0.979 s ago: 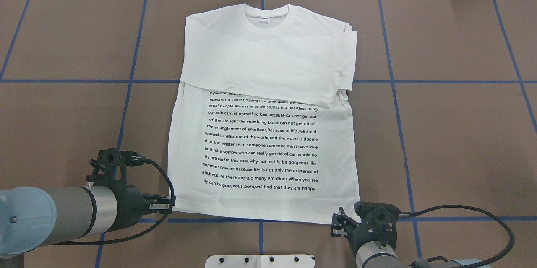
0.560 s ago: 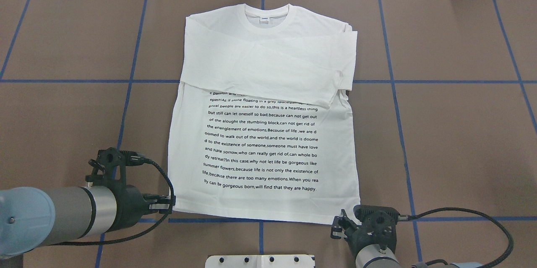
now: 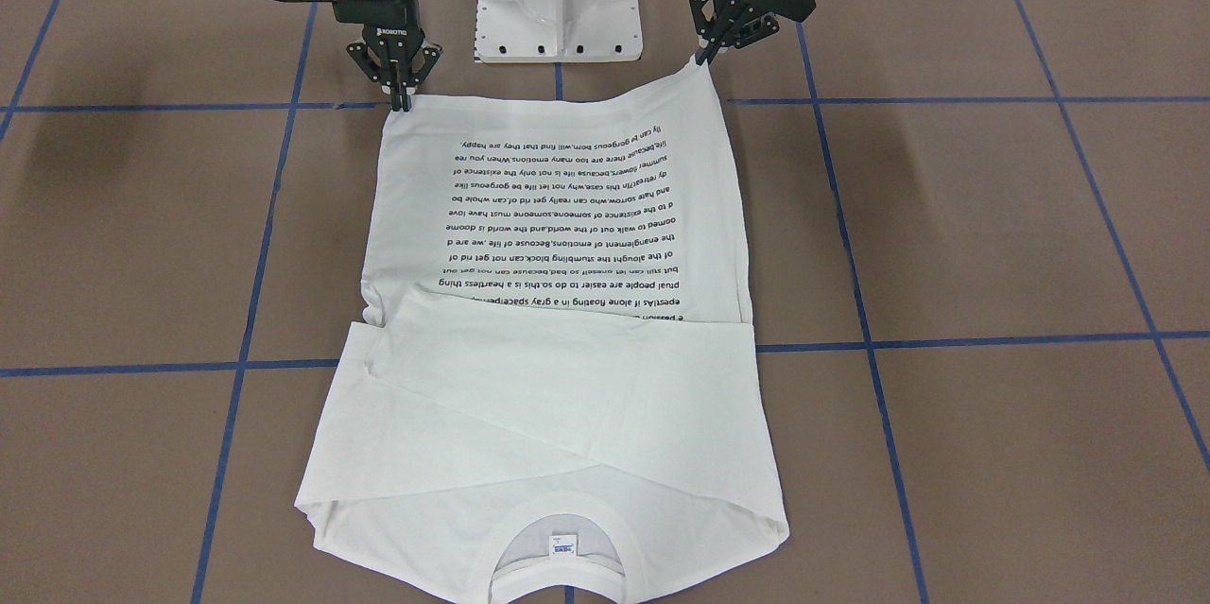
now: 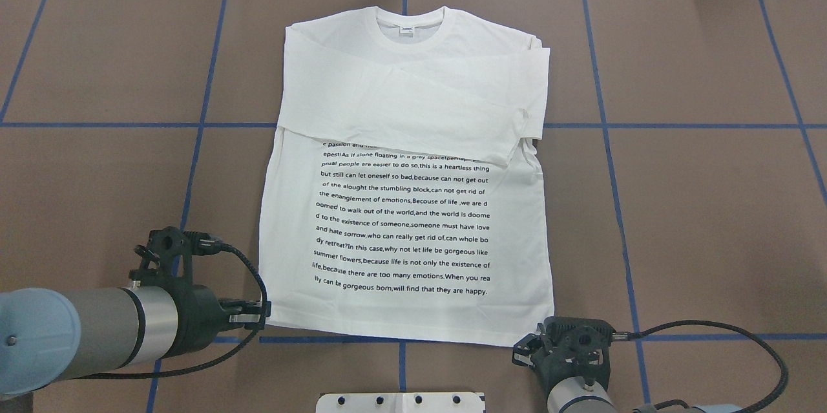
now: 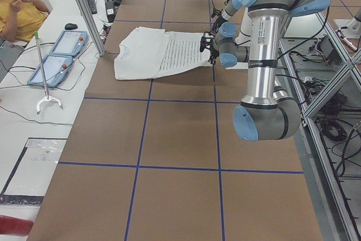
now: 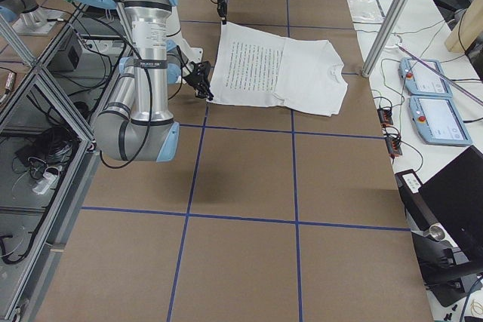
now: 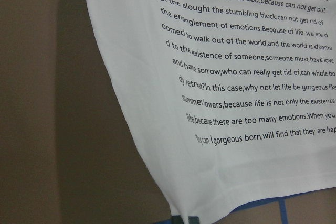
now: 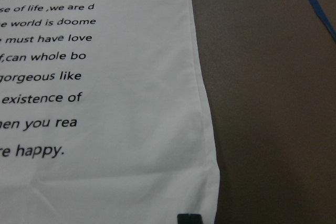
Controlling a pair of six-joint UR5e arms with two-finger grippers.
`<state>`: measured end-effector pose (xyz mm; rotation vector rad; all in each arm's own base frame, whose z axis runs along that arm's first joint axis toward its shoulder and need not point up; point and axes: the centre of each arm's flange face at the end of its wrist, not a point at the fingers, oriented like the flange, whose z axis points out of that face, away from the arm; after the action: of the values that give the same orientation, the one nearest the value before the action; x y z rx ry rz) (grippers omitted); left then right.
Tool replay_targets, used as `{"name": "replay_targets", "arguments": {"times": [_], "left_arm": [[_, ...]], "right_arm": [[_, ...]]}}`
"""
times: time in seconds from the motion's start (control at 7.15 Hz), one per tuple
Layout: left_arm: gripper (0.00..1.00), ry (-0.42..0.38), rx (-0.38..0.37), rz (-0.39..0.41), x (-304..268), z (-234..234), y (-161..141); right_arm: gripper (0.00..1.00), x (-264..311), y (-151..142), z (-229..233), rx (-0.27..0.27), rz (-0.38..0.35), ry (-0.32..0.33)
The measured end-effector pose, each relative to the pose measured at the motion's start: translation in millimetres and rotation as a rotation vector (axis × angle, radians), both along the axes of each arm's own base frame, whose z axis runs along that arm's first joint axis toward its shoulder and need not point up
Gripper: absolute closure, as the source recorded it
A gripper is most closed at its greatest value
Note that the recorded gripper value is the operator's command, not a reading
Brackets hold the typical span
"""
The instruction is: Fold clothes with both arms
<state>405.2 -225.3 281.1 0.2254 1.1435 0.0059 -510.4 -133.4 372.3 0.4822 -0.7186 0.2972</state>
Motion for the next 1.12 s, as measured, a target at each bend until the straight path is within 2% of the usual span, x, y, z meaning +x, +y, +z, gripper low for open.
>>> {"name": "replay_targets", "arguments": {"times": [0.28, 0.42, 0.7, 1.12], "left_arm": [[1.0, 0.002, 0.001, 0.0, -0.7, -1.1, 0.2], [1.0, 0.006, 0.001, 0.0, -2.2, -2.8, 0.3], [1.0, 0.017, -0.004, 0.019, -29.0, -11.6, 7.4], [1.0, 0.015, -0.049, 0.045, -143.3, -74.5, 19.1]], "right_arm": [[1.0, 9.9, -5.4, -11.9, -0.007, 0.003, -0.011], [1.0, 27.1, -10.1, -32.5, -0.025, -0.003, -0.005], [1.0, 87.4, -19.8, -89.7, -0.095, -0.029, 0.005], [1.0, 180.5, -46.3, -182.3, -0.255, -0.051, -0.042]]}}
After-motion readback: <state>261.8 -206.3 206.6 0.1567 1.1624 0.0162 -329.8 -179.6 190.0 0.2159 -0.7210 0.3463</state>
